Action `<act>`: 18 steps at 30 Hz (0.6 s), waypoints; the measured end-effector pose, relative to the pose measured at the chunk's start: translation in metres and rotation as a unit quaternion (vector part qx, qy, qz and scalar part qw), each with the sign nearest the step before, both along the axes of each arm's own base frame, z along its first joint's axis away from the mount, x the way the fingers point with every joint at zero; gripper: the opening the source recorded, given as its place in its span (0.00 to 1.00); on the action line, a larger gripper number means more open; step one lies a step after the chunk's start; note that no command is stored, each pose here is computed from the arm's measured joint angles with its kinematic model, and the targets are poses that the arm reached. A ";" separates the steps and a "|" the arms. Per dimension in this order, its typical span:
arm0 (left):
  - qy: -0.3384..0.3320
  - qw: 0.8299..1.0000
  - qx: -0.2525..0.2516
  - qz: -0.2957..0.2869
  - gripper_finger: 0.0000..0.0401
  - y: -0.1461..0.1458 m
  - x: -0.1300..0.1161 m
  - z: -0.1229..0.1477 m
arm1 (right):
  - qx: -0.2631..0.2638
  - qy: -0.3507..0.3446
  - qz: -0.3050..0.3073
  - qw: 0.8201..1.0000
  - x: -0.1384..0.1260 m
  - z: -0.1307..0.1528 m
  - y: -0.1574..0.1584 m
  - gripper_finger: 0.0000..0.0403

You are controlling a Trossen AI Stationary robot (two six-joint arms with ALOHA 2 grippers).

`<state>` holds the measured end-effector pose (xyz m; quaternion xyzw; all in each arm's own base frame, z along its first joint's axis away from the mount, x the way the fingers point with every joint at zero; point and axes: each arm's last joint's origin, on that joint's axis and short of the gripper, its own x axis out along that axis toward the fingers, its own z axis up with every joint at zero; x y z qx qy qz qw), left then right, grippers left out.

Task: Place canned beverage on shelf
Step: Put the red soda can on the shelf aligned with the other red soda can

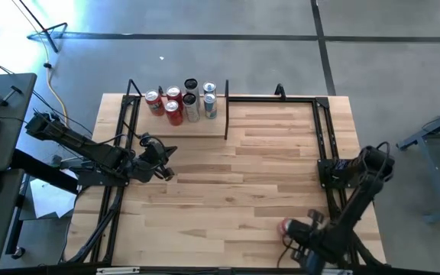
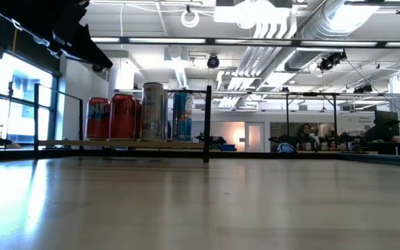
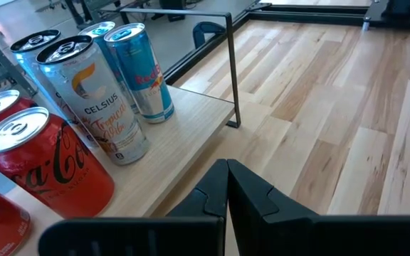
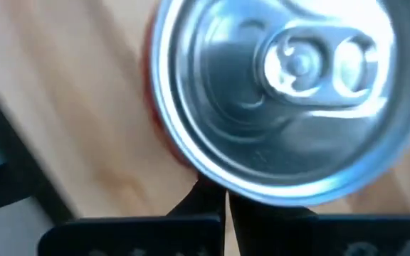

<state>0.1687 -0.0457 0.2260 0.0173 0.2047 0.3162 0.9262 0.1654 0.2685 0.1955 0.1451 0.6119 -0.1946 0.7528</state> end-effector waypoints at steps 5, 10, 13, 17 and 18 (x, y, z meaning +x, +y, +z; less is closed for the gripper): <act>-0.004 1.000 -0.004 0.002 0.00 0.000 0.000 0.000 | -0.024 -0.003 0.032 0.999 0.019 -0.015 -0.019 0.00; -0.005 1.000 -0.007 0.002 0.00 0.000 0.000 0.000 | -0.053 -0.023 0.049 0.997 0.037 -0.021 -0.036 0.00; -0.008 1.000 -0.014 -0.002 0.00 -0.001 0.001 0.000 | -0.075 -0.042 0.051 0.995 0.047 -0.021 -0.044 0.00; -0.007 1.000 -0.016 -0.004 0.00 -0.001 0.001 0.000 | -0.094 -0.060 0.059 0.992 0.062 -0.020 -0.055 0.00; -0.007 1.000 -0.016 -0.004 0.00 -0.001 0.001 0.000 | -0.098 -0.067 0.063 0.991 0.066 -0.020 -0.057 0.00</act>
